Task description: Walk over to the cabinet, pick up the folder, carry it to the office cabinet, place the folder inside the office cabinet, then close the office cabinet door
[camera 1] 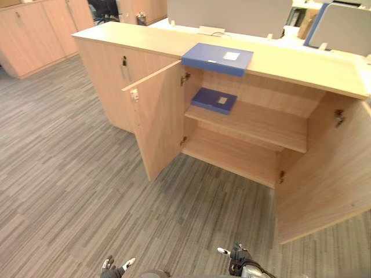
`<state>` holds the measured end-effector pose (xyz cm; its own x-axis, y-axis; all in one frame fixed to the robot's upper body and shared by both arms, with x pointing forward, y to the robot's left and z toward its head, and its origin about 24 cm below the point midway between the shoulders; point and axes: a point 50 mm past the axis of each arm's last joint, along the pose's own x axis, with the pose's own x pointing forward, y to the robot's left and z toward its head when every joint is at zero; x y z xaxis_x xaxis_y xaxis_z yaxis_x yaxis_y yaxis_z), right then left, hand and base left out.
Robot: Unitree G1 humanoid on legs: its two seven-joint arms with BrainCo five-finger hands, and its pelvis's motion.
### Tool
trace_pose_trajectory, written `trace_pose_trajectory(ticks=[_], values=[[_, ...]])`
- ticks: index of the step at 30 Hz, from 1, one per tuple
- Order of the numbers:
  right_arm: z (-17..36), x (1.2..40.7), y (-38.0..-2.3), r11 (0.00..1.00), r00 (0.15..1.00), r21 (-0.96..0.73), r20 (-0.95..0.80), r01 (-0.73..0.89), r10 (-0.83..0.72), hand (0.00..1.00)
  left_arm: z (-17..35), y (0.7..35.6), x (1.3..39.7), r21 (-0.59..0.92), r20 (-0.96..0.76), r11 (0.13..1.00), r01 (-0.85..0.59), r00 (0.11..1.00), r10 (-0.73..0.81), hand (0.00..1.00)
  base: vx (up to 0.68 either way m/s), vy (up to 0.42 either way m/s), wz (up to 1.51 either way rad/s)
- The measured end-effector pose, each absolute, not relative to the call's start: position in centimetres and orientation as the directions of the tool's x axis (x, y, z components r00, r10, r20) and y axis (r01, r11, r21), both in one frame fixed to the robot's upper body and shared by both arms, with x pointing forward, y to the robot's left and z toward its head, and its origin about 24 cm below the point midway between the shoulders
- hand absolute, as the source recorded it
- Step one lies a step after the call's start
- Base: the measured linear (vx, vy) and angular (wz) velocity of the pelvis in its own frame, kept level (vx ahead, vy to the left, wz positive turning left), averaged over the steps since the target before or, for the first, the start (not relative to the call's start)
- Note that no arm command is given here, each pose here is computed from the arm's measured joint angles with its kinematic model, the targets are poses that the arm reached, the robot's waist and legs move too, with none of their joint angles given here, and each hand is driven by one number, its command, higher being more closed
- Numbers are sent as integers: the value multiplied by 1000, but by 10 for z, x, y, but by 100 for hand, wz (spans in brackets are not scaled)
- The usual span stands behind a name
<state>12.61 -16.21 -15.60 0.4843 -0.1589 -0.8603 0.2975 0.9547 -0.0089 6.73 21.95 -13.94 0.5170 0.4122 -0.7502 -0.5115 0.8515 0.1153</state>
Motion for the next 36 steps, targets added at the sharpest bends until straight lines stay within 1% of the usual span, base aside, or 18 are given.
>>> trace_pose_trajectory(ticks=[1, 4, 6, 11, 15, 18, 22, 25, 26, 27, 28, 30, 33, 34, 36], values=[[-156, 125, -159, 955, 484, -3, -861, 296, -153, 0, -137, 224, 70, 120, -735, 850, -513, 530, 423, 0, 11, -235, 21], [-155, 129, -166, 953, 489, -22, -854, 302, -175, 0, -140, 210, 73, 84, -748, 852, -517, 532, 397, 0, 64, -183, 15], [-155, 128, -165, 949, 486, -19, -856, 314, -177, 0, -139, 210, 74, 89, -745, 858, -506, 538, 395, 0, 116, -155, 22], [-158, 119, -170, 923, 454, -30, -865, 382, -216, 0, -140, 207, 78, 41, -753, 839, -542, 535, 382, 0, 190, -80, 38], [-158, 116, -171, 891, 437, -3, -871, 454, -226, 0, -132, 206, 87, 25, -726, 859, -511, 581, 367, 0, 306, 60, -5], [-157, 116, -170, 898, 447, -5, -866, 440, -224, 0, -125, 203, 93, 6, -700, 879, -477, 626, 345, 0, 293, 100, -39], [-156, 121, -170, 904, 460, -3, -860, 427, -220, 0, -121, 206, 91, 4, -685, 879, -477, 638, 350, 0, 312, 240, -93], [-157, 119, -173, 911, 456, -19, -861, 412, -224, 0, -123, 207, 83, 10, -697, 866, -500, 617, 365, 0, 376, 439, -88], [-158, 115, -167, 918, 446, -15, -870, 397, -208, 0, -124, 214, 81, 23, -701, 853, -521, 600, 385, 0, 380, 391, -43], [-159, 114, -164, 921, 445, -9, -873, 390, -197, 0, -123, 215, 83, 20, -694, 847, -531, 603, 394, 0, 329, 287, -7], [-158, 115, -163, 921, 448, -4, -873, 389, -193, 0, -122, 215, 86, 16, -688, 850, -526, 612, 391, 0, 255, 185, -3], [-156, 123, -163, 921, 469, 3, -862, 389, -195, 0, -124, 216, 81, 25, -700, 842, -540, 591, 400, 0, 229, 173, -21], [-153, 130, -163, 921, 496, 17, -847, 389, -194, 0, -132, 219, 67, 51, -739, 816, -576, 528, 419, 0, 225, 200, -45], [-152, 131, -164, 921, 498, 18, -845, 390, -194, 0, -135, 219, 62, 58, -753, 807, -588, 505, 422, 0, 129, 143, -52], [-154, 127, -166, 918, 487, 11, -850, 396, -200, 0, -137, 218, 58, 64, -764, 800, -597, 486, 424, 0, 135, 167, -58]])
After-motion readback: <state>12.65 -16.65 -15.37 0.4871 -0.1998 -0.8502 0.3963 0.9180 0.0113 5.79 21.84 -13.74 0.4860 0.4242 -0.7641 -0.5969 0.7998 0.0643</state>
